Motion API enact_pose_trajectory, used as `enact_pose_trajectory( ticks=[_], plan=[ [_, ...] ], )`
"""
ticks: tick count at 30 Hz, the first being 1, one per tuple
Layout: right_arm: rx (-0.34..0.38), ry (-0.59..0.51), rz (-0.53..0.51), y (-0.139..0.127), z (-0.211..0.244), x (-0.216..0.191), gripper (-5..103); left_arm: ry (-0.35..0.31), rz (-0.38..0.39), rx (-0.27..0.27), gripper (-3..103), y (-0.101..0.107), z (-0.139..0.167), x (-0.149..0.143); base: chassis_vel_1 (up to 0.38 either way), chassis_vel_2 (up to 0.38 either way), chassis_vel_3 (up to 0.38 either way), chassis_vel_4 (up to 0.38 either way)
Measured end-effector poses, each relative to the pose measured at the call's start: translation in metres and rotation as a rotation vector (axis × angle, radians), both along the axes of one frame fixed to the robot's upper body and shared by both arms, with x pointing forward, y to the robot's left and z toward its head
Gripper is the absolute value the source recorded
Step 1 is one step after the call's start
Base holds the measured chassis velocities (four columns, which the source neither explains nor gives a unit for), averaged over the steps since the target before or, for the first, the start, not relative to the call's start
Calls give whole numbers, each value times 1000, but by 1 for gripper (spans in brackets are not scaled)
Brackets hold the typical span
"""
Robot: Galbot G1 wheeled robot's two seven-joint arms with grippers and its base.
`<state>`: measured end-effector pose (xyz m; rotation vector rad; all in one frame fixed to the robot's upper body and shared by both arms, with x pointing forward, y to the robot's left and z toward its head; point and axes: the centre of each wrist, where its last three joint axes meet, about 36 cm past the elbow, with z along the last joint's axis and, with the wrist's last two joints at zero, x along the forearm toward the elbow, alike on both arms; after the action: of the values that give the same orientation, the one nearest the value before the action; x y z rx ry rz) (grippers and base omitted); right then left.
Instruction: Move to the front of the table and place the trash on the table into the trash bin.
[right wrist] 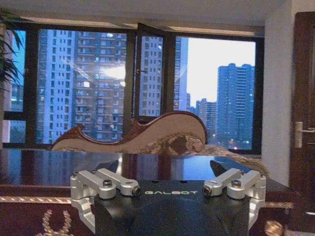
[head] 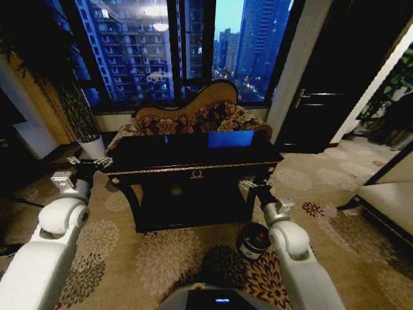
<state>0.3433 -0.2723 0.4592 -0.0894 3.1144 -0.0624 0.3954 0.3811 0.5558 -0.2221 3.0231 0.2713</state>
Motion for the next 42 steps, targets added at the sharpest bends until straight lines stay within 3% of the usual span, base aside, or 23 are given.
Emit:
enact_pose_trajectory(
  ticks=[16,42],
  plan=[
    [-9,-10,-7,-1,-3,-2,100,5,6,8,100,3,0,-2,175,-221,-172,214],
    [-5,-21,-25,-8,-13,3,100,4,-5,9,100,-4,0,-7,314,-313,-317,319]
  ],
)
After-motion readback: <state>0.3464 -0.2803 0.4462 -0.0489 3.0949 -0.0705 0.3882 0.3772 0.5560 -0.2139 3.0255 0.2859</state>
